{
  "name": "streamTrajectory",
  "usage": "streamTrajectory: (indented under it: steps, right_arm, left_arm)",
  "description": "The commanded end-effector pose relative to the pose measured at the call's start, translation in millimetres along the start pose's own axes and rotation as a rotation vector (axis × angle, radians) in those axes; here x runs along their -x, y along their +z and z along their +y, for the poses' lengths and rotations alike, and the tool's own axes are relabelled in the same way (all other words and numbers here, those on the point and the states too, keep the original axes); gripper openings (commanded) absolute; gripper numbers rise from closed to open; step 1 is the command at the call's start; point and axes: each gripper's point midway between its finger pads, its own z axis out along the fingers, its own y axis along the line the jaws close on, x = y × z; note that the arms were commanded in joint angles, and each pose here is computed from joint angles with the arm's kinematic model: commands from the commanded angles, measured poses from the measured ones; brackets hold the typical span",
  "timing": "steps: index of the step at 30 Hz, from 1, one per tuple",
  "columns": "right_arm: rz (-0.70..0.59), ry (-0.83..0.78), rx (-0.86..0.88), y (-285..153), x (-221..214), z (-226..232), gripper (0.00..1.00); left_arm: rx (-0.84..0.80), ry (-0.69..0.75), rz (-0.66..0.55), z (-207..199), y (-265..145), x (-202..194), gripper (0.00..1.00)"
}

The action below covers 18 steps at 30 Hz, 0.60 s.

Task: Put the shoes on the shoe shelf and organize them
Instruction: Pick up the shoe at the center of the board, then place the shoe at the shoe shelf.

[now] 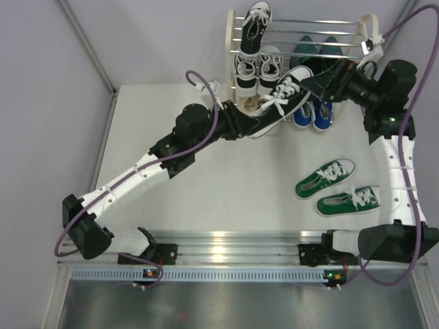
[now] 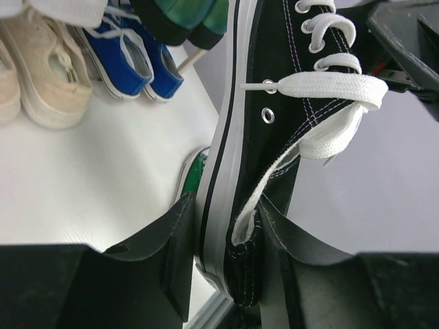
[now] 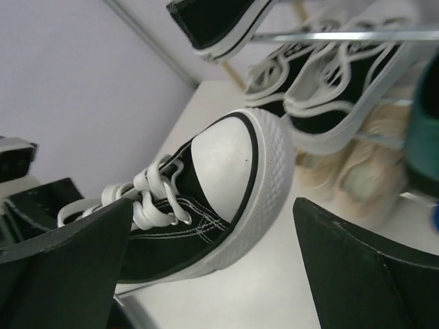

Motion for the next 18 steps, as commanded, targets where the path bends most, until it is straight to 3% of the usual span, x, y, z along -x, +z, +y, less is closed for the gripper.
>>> streamTrajectory:
  steps: [1, 6, 8, 13, 18]
  right_arm:
    - [-0.022, -0.412, -0.198, -39.3, 30.7, -21.5, 0.99]
    - [-0.144, -0.522, -0.194, -82.2, 57.1, -16.1, 0.99]
    - [-0.17, -0.531, -0.215, -96.1, 57.9, -18.5, 0.99]
    - [-0.177, -0.559, -0.216, -103.4, 47.3, -13.2, 0.99]
    - [-0.157, -0.52, -0.195, -102.5, 38.4, -12.6, 0.99]
  left_arm:
    - [-0.088, 0.079, -0.179, -39.1, 1.1, 58.7, 0.0]
    - [-0.049, 0.134, -0.32, -52.5, 27.9, 111.8, 0.0]
    - [0.02, 0.146, -0.338, -31.1, 58.6, 115.1, 0.0]
    - [0.07, 0.118, -0.484, -26.6, 84.3, 162.2, 0.0]
    - [0.12, 0.088, -0.549, -3.7, 118.4, 186.4, 0.0]
